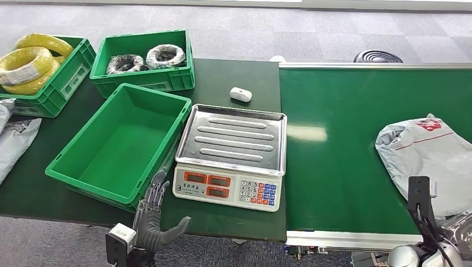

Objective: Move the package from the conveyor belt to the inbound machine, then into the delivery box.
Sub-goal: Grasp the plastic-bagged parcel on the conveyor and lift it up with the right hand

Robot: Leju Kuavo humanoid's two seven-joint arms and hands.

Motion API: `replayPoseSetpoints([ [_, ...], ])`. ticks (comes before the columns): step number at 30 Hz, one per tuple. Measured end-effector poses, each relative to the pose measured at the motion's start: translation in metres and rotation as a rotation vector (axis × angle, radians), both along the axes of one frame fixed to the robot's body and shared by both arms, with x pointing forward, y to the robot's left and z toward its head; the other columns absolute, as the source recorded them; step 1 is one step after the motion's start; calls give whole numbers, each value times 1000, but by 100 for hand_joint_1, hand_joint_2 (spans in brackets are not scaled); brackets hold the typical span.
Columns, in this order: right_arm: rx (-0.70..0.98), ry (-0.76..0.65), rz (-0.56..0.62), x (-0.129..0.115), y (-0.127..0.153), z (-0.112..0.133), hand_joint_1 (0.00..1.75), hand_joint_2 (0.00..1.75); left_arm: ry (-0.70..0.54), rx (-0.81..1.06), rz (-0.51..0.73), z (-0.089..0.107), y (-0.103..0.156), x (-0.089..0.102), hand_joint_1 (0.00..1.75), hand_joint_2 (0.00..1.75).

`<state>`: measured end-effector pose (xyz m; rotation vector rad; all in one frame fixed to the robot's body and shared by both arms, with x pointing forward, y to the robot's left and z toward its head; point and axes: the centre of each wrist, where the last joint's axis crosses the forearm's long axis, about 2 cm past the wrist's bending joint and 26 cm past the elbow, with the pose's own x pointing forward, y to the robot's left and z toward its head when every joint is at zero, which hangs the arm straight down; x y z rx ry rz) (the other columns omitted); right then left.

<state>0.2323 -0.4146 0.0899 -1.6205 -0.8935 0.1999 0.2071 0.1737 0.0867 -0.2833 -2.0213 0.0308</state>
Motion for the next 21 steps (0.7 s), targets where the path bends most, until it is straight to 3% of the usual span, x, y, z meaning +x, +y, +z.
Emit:
replayPoseSetpoints([
  [4, -151, -19, -12, 2, 0, 11, 0, 175, -4, -2, 13, 2, 1, -1, 0, 175],
  [9, -202, -73, 7, 7, -3, 20, 0, 175, -5, -3, 26, 3, 2, -3, 0, 175],
  [21, 25, 87, -36, 34, -36, 0, 0, 175, -9, 1, 26, 0, 7, -7, 0, 175],
])
